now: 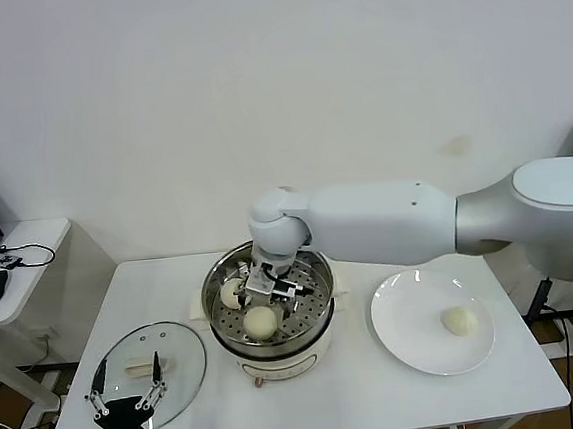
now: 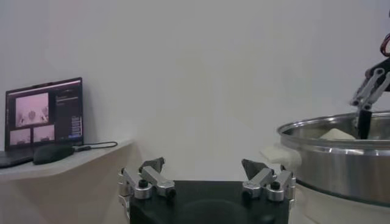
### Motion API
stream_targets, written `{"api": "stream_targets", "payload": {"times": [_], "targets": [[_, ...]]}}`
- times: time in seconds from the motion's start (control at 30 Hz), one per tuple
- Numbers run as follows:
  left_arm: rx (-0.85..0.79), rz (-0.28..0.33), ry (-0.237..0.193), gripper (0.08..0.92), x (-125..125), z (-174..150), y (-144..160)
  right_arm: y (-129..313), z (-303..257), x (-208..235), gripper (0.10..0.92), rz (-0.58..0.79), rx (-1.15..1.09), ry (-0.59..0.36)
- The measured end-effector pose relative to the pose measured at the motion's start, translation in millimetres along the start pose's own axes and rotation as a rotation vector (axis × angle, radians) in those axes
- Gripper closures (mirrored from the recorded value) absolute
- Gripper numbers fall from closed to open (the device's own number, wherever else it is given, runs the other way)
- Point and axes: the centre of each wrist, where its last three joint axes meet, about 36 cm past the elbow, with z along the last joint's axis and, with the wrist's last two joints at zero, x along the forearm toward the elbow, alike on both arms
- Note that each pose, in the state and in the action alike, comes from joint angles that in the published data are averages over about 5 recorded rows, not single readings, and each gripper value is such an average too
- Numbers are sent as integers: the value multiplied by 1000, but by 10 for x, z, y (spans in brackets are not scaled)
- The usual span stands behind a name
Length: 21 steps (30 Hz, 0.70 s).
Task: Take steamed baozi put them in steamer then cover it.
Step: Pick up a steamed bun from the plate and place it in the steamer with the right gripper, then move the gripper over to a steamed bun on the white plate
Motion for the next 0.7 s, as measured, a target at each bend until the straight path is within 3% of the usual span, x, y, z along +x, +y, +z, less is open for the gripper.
{"api": "stream_targets", "payload": {"times": [0.33,0.7], "targets": [[-15,0,-15,177,-62,-40,95,470,343,679,200,69,-266,86],[-25,22,-20,177,-96,-41,110,1827,736,1064,200,117,-681,175]]}}
